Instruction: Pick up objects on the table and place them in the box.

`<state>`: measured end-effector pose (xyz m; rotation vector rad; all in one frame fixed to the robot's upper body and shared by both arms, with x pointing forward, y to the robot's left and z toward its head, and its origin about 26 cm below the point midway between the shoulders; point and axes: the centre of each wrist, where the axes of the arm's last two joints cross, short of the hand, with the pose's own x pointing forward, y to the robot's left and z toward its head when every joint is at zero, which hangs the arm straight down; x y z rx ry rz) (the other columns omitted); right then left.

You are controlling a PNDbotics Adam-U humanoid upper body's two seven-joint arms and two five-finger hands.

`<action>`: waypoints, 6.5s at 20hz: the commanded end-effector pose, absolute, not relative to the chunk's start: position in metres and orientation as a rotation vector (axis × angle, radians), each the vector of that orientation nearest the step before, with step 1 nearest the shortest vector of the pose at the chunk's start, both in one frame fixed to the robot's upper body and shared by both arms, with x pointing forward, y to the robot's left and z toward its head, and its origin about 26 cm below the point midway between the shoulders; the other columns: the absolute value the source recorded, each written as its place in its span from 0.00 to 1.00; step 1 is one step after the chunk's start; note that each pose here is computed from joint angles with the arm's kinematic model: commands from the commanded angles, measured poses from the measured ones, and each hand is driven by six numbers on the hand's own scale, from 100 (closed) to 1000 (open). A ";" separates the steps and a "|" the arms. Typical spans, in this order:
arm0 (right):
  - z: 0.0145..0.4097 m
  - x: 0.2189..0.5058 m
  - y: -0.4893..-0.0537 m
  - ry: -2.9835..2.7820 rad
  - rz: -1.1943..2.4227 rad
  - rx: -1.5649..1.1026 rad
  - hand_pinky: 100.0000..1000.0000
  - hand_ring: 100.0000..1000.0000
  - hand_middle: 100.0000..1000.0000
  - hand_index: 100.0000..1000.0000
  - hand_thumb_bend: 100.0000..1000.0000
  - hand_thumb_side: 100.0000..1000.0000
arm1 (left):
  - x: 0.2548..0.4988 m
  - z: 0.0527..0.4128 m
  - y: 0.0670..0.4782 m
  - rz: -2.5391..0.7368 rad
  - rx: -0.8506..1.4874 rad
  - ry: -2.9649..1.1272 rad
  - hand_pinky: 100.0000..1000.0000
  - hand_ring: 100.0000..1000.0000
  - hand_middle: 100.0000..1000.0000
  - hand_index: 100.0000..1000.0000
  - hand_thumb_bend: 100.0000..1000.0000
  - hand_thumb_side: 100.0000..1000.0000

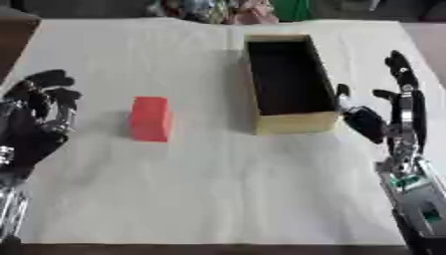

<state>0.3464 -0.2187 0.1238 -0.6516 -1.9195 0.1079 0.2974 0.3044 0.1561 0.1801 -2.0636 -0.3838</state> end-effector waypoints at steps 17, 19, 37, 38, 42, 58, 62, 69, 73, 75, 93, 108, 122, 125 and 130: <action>0.130 0.345 -0.222 -1.944 0.152 -0.665 0.73 1.00 0.90 1.00 0.22 0.00 | 0.308 0.274 0.323 -1.522 0.716 -1.734 0.83 0.68 0.71 0.84 0.54 0.10; 0.129 0.345 -0.221 -1.942 0.155 -0.663 0.73 1.00 0.90 1.00 0.22 0.00 | 0.315 0.278 0.319 -1.557 0.731 -1.698 0.82 0.68 0.71 0.84 0.54 0.11; 0.125 0.345 -0.219 -1.934 0.164 -0.649 0.73 1.00 0.91 1.00 0.20 0.00 | 0.385 0.249 0.291 -1.716 0.720 -1.425 0.79 0.65 0.68 0.85 0.61 0.17; 0.125 0.345 -0.219 -1.935 0.163 -0.648 0.73 1.00 0.91 1.00 0.20 0.00 | 0.388 0.246 0.291 -1.722 0.714 -1.416 0.79 0.65 0.68 0.85 0.60 0.17; 0.124 0.345 -0.219 -1.936 0.164 -0.645 0.73 1.00 0.91 1.00 0.20 0.00 | 0.395 0.238 0.287 -1.738 0.690 -1.390 0.79 0.65 0.68 0.85 0.60 0.17; 0.125 0.345 -0.216 -1.943 0.164 -0.624 0.73 1.00 0.91 1.00 0.17 0.00 | 0.418 0.209 0.270 -1.741 0.632 -1.352 0.81 0.66 0.72 0.86 0.57 0.17; 0.124 0.346 -0.216 -1.943 0.162 -0.623 0.73 1.00 0.91 1.00 0.16 0.00 | 0.421 0.203 0.270 -1.741 0.633 -1.334 0.80 0.64 0.67 0.83 0.52 0.17; 0.125 0.346 -0.216 -1.944 0.167 -0.620 0.73 1.00 0.91 1.00 0.15 0.00 | 0.422 0.204 0.272 -1.722 0.668 -1.342 0.77 0.53 0.40 0.71 0.33 0.15; 0.125 0.346 -0.216 -1.944 0.169 -0.620 0.73 1.00 0.91 1.00 0.14 0.00 | 0.420 0.218 0.268 -1.702 0.684 -1.404 0.77 0.52 0.37 0.70 0.30 0.14; 0.124 0.346 -0.216 -1.943 0.175 -0.617 0.73 1.00 0.91 1.00 0.14 0.00 | 0.419 0.228 0.265 -1.681 0.695 -1.450 0.77 0.52 0.37 0.70 0.28 0.14; 0.131 0.347 -0.186 -1.986 0.271 -0.478 0.74 1.00 0.91 1.00 0.11 0.00 | 0.446 0.267 0.168 -1.600 0.578 -1.831 0.82 0.55 0.43 0.73 0.26 0.08; 0.139 0.348 -0.168 -2.027 0.304 -0.395 0.74 1.00 0.91 1.00 0.09 0.00 | 0.451 0.238 0.139 -1.789 0.524 -1.874 0.87 0.73 0.80 0.89 0.50 0.07; 0.135 0.349 -0.179 -2.013 0.277 -0.445 0.74 1.00 0.91 1.00 0.08 0.00 | 0.410 0.287 0.164 -1.647 0.412 -2.123 0.90 0.70 0.75 0.86 0.30 0.04; 0.136 0.349 -0.186 -2.012 0.262 -0.477 0.74 1.00 0.91 1.00 0.07 0.00 | 0.385 0.305 0.186 -1.438 0.354 -2.244 0.90 0.67 0.71 0.83 0.21 0.01; 0.138 0.350 -0.192 -2.011 0.243 -0.512 0.74 1.00 0.91 1.00 0.07 0.00 | 0.342 0.320 0.211 -1.243 0.302 -2.342 0.90 0.67 0.71 0.83 0.21 0.00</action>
